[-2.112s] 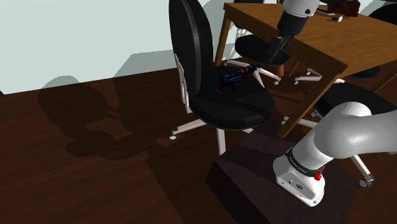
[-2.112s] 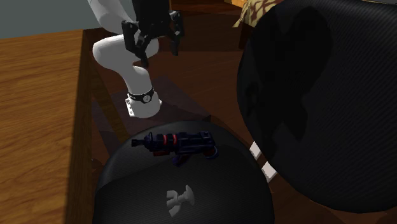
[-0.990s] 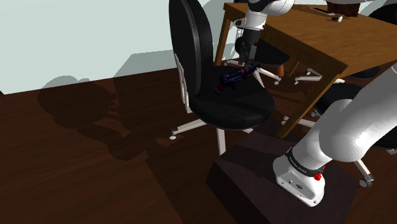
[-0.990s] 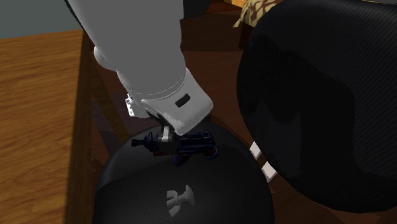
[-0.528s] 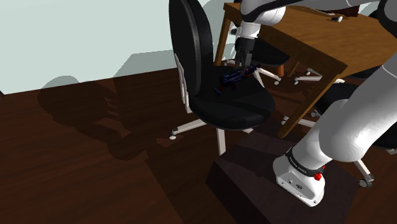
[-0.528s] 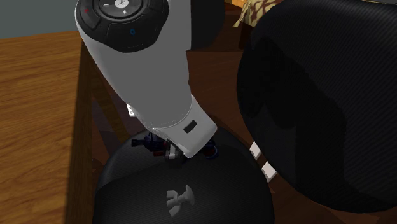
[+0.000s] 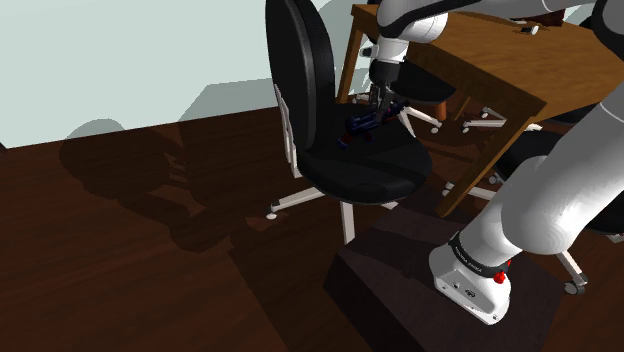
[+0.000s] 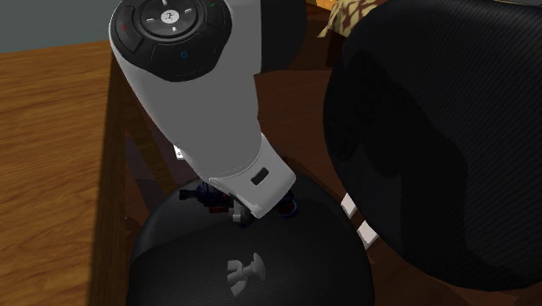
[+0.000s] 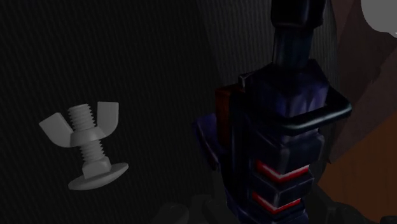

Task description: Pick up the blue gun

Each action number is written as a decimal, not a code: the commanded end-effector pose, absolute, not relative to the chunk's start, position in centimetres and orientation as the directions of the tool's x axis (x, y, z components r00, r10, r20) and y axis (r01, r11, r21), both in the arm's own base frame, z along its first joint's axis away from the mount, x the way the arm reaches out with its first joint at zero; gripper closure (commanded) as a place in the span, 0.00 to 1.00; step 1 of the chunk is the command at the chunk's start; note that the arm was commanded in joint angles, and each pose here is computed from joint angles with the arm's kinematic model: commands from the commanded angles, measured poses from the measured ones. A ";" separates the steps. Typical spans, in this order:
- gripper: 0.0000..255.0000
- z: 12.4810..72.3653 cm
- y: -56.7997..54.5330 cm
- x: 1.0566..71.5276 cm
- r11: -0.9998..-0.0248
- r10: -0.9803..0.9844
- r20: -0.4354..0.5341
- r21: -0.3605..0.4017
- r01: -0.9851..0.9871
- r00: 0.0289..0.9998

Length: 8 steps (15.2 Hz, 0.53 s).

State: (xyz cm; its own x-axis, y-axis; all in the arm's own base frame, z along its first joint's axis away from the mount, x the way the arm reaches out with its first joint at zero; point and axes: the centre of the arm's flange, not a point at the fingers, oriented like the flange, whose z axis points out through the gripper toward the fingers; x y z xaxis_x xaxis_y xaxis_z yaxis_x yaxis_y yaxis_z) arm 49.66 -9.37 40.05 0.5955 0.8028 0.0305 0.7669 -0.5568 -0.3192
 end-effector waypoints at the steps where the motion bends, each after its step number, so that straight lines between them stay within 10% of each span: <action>1: 1.00 40.0 -9.3 49.6 -0.556 0.803 0.030 -0.321 0.766 0.595; 8: 1.00 42.0 -9.3 49.7 -0.556 0.803 0.030 -0.321 0.766 0.595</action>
